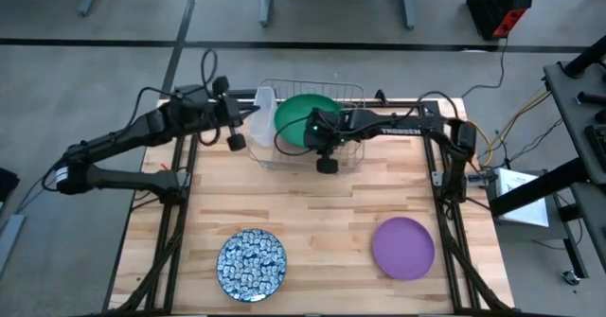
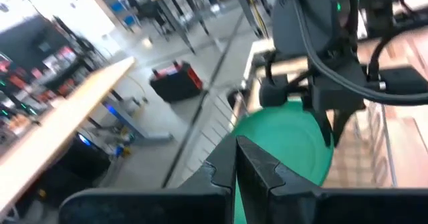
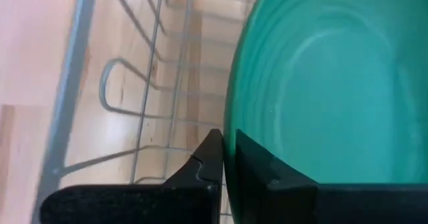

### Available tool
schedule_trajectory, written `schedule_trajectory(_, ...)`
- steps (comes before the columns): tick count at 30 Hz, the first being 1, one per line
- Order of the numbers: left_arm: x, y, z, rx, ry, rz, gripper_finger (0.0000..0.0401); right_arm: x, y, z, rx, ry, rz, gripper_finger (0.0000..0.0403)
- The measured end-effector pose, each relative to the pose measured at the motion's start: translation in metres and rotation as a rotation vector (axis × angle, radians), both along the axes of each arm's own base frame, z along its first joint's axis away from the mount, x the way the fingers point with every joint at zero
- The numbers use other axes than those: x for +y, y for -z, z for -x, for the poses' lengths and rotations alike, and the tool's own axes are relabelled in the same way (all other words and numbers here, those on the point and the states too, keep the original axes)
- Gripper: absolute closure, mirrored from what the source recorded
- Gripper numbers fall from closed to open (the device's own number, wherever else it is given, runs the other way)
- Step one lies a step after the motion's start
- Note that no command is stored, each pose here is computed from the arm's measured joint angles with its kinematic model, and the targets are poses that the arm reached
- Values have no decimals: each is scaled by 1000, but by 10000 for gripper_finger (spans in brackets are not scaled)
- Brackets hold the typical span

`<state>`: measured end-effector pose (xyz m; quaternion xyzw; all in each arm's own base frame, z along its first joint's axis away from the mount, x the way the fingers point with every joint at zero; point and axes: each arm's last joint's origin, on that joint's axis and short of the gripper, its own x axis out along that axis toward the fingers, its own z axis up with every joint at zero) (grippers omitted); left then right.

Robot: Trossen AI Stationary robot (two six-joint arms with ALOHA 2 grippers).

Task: Sort dishes
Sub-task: Put the green plate into the dish rack

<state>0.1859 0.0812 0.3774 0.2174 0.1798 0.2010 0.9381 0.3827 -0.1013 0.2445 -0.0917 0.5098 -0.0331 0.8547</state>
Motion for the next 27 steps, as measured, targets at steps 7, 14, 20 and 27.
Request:
schedule_trajectory(7,-4,-40,9,-116,-2,-36,401,6,-48,17,-144,36,-40,400)
schedule_trajectory(14,-11,-81,26,-210,-8,-26,401,19,-108,48,-408,2,-205,402)
schedule_trajectory(20,-18,-79,33,-113,116,17,401,35,-133,71,-760,-83,-332,402)
schedule_trajectory(27,-21,-10,15,169,498,85,401,48,-107,101,-1203,-83,-457,403)
